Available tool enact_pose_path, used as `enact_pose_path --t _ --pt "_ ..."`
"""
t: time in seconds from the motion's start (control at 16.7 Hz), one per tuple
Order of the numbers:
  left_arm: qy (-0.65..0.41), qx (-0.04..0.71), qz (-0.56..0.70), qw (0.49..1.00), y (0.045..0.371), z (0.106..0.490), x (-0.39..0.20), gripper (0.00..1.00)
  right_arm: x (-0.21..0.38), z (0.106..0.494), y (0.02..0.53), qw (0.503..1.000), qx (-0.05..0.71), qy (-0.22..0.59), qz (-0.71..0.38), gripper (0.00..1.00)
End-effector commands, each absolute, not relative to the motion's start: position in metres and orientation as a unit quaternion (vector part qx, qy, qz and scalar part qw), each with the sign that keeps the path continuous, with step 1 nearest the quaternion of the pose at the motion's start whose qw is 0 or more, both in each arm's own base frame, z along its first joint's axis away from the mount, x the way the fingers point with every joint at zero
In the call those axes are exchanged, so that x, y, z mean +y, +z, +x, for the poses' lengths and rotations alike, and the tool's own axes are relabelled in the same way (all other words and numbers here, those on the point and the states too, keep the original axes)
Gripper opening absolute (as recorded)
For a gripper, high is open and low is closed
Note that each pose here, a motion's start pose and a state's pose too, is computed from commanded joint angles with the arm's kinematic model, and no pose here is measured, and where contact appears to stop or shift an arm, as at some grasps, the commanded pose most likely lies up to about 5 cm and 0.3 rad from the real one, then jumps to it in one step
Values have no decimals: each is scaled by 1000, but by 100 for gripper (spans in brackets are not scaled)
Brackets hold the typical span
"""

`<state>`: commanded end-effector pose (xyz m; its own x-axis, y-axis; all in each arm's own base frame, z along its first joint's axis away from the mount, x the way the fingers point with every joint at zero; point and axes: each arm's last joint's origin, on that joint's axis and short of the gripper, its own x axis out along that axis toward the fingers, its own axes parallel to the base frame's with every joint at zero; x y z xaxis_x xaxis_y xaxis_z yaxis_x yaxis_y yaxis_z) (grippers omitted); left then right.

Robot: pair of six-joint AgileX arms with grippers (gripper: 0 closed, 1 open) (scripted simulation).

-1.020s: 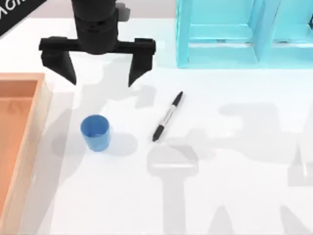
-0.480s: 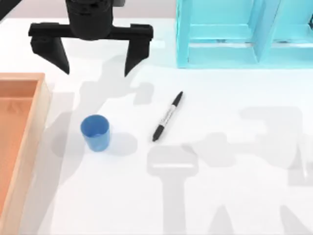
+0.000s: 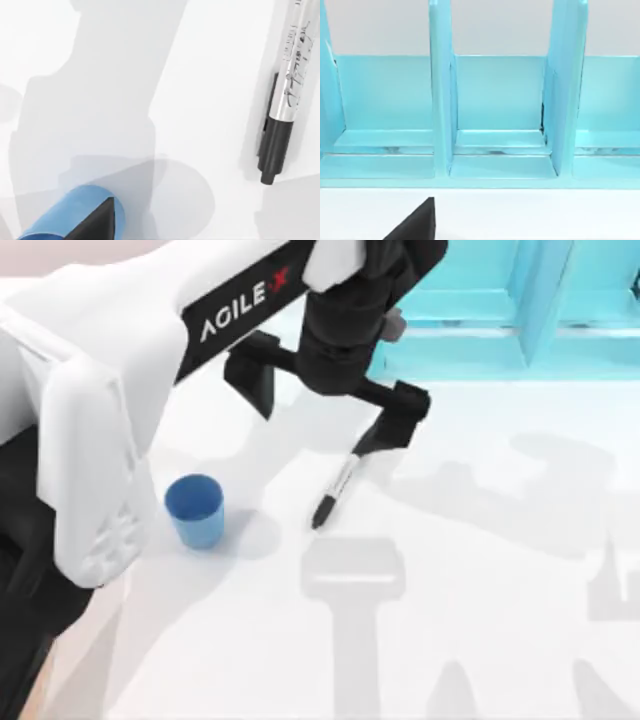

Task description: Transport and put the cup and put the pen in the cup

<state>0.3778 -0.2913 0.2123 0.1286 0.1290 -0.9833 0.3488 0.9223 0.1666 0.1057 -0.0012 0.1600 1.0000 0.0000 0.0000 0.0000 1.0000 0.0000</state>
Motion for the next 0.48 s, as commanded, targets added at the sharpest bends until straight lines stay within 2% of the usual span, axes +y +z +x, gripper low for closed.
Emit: enact_pose_path --t 0.18,0.48 --pt "-102 637 226 730 182 375 -322 100 -1 106 160 1000 0 0 0 100" --pt "-103 637 229 729 178 375 -323 100 -1 106 160 1000 0 0 0 100"
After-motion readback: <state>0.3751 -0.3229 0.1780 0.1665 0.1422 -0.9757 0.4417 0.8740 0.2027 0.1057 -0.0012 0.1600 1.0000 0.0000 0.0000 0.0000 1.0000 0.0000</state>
